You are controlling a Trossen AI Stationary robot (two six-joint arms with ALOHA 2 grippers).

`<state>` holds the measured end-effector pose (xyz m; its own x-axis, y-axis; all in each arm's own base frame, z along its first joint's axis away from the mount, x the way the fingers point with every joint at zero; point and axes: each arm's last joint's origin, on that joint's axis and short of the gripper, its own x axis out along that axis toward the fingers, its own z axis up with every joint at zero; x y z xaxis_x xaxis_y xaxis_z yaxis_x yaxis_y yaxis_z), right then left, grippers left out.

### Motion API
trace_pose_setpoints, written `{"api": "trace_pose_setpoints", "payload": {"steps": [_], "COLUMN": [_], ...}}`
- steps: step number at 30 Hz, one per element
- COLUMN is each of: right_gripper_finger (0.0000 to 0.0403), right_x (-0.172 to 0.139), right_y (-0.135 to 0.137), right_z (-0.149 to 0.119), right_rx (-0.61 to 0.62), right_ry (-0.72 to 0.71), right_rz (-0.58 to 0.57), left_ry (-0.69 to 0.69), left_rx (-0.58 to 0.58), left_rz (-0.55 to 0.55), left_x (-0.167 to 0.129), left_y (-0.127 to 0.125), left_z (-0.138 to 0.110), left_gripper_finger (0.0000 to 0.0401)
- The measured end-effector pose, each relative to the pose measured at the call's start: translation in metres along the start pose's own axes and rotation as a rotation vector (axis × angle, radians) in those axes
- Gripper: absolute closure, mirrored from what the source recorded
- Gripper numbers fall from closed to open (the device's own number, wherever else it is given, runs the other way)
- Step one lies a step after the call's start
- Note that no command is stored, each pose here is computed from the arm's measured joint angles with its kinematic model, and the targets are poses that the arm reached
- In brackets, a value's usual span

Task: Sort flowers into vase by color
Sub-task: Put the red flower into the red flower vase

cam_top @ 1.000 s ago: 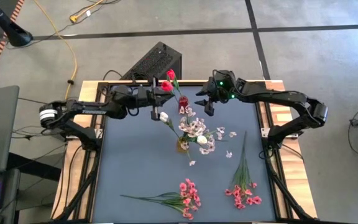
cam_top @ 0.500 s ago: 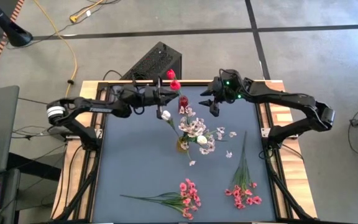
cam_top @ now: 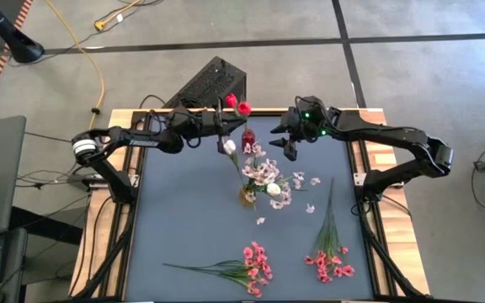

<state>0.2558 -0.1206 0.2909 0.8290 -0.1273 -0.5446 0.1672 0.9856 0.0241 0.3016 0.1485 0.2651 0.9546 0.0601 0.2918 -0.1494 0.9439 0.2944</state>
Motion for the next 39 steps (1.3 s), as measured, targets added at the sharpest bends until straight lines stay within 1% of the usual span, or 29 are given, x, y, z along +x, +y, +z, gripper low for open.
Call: {"api": "trace_pose_setpoints", "payload": {"steps": [4, 14, 18, 22, 28, 32, 39], "right_gripper_finger": [0.0168, 0.0168, 0.0168, 0.0168, 0.0168, 0.0168, 0.0168], "right_x": [0.0, 0.0, 0.0, 0.0, 0.0, 0.0, 0.0], "right_y": [0.0, 0.0, 0.0, 0.0, 0.0, 0.0, 0.0], "right_z": [0.0, 0.0, 0.0, 0.0, 0.0, 0.0, 0.0], "right_rx": [0.0, 0.0, 0.004, 0.006, 0.008, 0.008, 0.008], "right_ry": [0.0, 0.001, 0.001, 0.002, 0.002, 0.002, 0.002], "right_rz": [0.0, 0.0, 0.0, 0.0, 0.0, 0.0, 0.0], "left_ry": [0.01, 0.038, 0.052, 0.124, 0.145, 0.149, 0.189], "left_rx": [-0.004, 0.032, 0.007, -0.025, -0.055, -0.059, -0.083], "left_rz": [-0.006, -0.008, -0.005, 0.009, 0.014, 0.026, 0.022], "left_x": [0.0, 0.0, 0.0, -0.001, -0.001, -0.001, -0.002], "left_y": [0.0, -0.001, -0.001, -0.002, -0.002, -0.002, -0.003], "left_z": [-0.001, -0.006, -0.008, -0.015, -0.017, -0.017, -0.021], "left_gripper_finger": [0.0401, 0.0401, 0.0401, 0.0401, 0.04, 0.0383, 0.0317]}}
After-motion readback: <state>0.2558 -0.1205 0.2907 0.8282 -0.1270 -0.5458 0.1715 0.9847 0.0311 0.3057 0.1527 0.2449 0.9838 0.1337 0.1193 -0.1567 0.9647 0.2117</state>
